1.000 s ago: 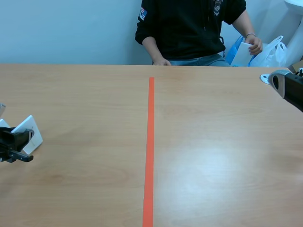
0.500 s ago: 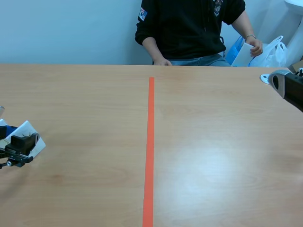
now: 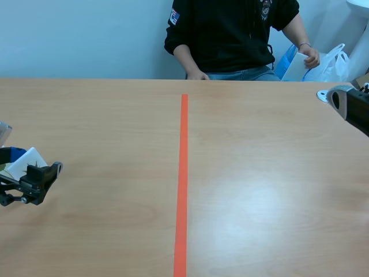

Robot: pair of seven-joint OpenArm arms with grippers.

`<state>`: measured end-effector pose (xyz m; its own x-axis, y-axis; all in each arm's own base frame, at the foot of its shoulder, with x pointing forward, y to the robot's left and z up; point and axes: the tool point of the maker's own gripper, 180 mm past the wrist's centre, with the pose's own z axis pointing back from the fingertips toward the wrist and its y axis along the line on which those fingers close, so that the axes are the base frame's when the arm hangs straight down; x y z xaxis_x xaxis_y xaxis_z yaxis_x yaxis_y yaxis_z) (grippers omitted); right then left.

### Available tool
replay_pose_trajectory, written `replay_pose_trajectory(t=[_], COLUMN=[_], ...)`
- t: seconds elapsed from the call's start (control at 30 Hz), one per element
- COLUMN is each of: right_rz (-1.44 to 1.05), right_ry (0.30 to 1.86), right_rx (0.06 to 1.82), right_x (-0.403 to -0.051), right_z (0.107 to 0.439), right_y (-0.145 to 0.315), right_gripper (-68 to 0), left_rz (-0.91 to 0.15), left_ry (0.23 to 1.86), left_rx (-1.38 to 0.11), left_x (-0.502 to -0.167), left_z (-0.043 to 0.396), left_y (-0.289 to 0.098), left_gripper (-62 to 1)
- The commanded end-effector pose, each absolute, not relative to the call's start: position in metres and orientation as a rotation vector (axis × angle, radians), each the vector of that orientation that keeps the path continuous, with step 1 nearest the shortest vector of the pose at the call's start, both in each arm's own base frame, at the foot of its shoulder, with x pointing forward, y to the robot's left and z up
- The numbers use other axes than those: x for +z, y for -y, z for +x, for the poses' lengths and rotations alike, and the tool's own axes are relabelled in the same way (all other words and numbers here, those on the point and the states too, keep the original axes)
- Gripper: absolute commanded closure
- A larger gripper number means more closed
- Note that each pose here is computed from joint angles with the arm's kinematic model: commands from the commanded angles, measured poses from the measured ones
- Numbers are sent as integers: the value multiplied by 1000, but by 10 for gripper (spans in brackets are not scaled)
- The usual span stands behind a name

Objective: Sort the leaf by its shape. The table is split by an orange tape line. A compound leaf with several leaflets goes to the left side, a simple leaf with one blade goes to the right side. Return to the home posture when a red brick is placed on the table.

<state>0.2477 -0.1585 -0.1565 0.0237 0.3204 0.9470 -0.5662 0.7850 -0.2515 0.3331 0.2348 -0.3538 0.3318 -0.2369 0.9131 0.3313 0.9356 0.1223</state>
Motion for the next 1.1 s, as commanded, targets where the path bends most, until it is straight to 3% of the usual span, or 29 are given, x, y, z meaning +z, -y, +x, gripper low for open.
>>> replay_pose_trajectory(t=[0.0, 0.33, 0.5, 1.07], right_rz=[206, 205, 205, 205], right_ry=[1414, 1413, 1413, 1412], right_rx=[706, 706, 706, 711], right_x=[-148, -148, -148, -148], right_z=[250, 250, 250, 250], right_y=[162, 162, 162, 162], right_gripper=[-500, -500, -500, -500], left_rz=[-109, -212, -271, -394], left_ry=[1245, 1505, 1586, 1613], left_rx=[-416, -558, -610, -603], left_x=[-324, -212, -173, -155], left_z=[340, 313, 288, 255], left_y=[-224, -160, -130, -95], left_gripper=[-542, -542, -542, -542])
